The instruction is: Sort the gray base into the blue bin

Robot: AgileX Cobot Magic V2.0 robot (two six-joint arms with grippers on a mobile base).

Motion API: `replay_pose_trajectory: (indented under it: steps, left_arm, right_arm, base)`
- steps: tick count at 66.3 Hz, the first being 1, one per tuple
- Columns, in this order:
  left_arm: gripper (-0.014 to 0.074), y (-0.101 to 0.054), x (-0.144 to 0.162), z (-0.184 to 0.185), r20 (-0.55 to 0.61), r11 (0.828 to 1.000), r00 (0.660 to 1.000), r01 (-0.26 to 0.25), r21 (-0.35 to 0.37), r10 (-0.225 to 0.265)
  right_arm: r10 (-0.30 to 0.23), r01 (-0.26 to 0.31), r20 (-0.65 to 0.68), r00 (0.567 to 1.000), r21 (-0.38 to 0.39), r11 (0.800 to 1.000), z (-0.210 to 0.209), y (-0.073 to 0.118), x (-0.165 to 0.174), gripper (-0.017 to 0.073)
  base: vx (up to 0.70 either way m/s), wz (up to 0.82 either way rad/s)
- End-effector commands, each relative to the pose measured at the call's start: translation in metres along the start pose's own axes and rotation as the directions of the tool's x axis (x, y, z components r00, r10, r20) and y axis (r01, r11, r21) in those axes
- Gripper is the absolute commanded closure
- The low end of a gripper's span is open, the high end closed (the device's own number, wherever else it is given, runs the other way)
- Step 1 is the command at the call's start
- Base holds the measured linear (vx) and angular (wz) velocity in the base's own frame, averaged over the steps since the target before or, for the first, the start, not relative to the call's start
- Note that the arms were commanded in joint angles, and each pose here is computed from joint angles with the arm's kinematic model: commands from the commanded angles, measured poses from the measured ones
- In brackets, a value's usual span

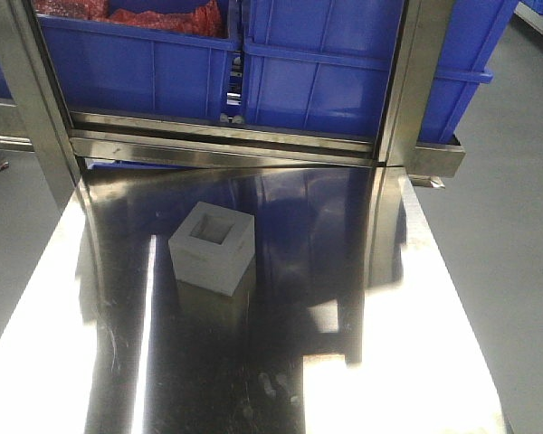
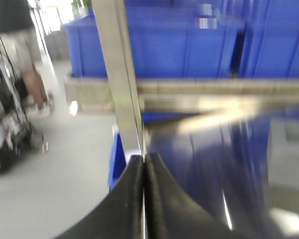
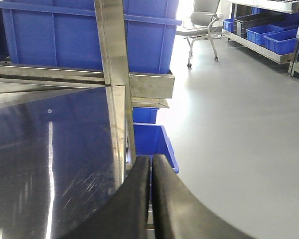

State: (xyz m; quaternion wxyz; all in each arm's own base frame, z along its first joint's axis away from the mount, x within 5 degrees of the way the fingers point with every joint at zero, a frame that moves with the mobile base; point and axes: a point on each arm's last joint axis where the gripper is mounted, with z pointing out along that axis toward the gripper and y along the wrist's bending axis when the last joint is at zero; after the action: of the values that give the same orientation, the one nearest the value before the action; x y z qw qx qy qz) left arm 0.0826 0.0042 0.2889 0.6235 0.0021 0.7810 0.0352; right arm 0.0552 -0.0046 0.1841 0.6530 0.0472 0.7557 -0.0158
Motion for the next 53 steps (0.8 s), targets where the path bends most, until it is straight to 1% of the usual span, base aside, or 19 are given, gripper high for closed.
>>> replay_pose_trajectory:
  steps: [1, 5, 13, 15, 20, 24, 25, 30, 33, 36, 41, 45, 53]
  left_arm:
    - [0.0600, 0.002, -0.024, 0.011, 0.020, 1.000, 1.000, 0.000, 0.003, 0.000]
    - [0.0600, 0.002, -0.028, 0.018, 0.001, 1.000, 1.000, 0.005, 0.005, -0.005]
    - [0.0588, 0.003, -0.031, 0.022, 0.007, 1.000, 1.000, 0.005, 0.002, -0.005]
    - [0.0573, 0.003, -0.031, 0.021, 0.013, 1.000, 1.000, 0.005, 0.001, -0.005]
    - [0.0501, 0.003, -0.031, 0.020, 0.018, 1.000, 1.000, 0.005, 0.001, -0.005]
    - [0.0401, 0.002, -0.031, 0.020, 0.015, 1.000, 1.000, 0.005, 0.001, -0.005]
    - [0.0359, 0.002, -0.031, 0.020, 0.014, 1.000, 1.000, 0.005, 0.001, -0.005]
    - [0.0203, 0.002, -0.031, 0.020, 0.010, 1.000, 1.000, 0.007, 0.002, -0.007]
    - [0.0079, 0.002, -0.031, 0.020, 0.014, 1.000, 1.000, 0.007, 0.002, -0.007]
    - [-0.0014, 0.002, -0.031, 0.020, 0.015, 1.000, 1.000, 0.007, 0.002, -0.007]
    - [-0.0132, 0.002, -0.031, 0.020, 0.014, 1.000, 1.000, 0.005, 0.001, -0.005]
    - [-0.0140, 0.002, -0.031, 0.020, 0.014, 1.000, 1.000, 0.005, 0.001, -0.005]
    - [-0.0119, 0.002, -0.031, 0.020, 0.014, 1.000, 1.000, 0.005, 0.001, -0.005]
  right_arm:
    - [-0.014, 0.014, 0.075, 0.997, 0.000, 1.000, 0.000, 0.000, -0.007, 0.0564]
    - [-0.014, 0.014, 0.075, 0.997, 0.000, 1.000, 0.000, 0.000, -0.007, 0.0564]
    - [-0.014, 0.014, 0.075, 0.997, 0.000, 1.000, 0.000, 0.000, -0.007, 0.0564]
    - [-0.014, 0.014, 0.075, 0.997, 0.000, 1.000, 0.000, 0.000, -0.007, 0.0564]
    - [-0.014, 0.014, 0.075, 0.997, 0.000, 1.000, 0.000, 0.000, -0.007, 0.0564]
    - [-0.014, 0.014, 0.075, 0.997, 0.000, 1.000, 0.000, 0.000, -0.007, 0.0564]
    - [-0.014, 0.014, 0.075, 0.997, 0.000, 1.000, 0.000, 0.000, -0.007, 0.0564]
    - [-0.014, 0.014, 0.075, 0.997, 0.000, 1.000, 0.000, 0.000, -0.007, 0.0564]
    - [-0.014, 0.014, 0.075, 0.997, 0.000, 1.000, 0.000, 0.000, -0.007, 0.0564]
    - [-0.014, 0.014, 0.075, 0.997, 0.000, 1.000, 0.000, 0.000, -0.007, 0.0564]
    - [-0.014, 0.014, 0.075, 0.997, 0.000, 1.000, 0.000, 0.000, -0.007, 0.0564]
    - [-0.014, 0.014, 0.075, 0.997, 0.000, 1.000, 0.000, 0.000, -0.007, 0.0564]
    - [-0.014, 0.014, 0.075, 0.997, 0.000, 1.000, 0.000, 0.000, -0.007, 0.0564]
  base:
    - [0.00, 0.00]
    - [0.00, 0.00]
    - [0.00, 0.00]
    - [0.00, 0.00]
    - [0.00, 0.00]
    - [0.00, 0.00]
    - [0.00, 0.00]
    - [0.00, 0.00]
    - [0.00, 0.00]
    - [0.00, 0.00]
    - [0.00, 0.00]
    - [0.00, 0.00]
    - [0.00, 0.00]
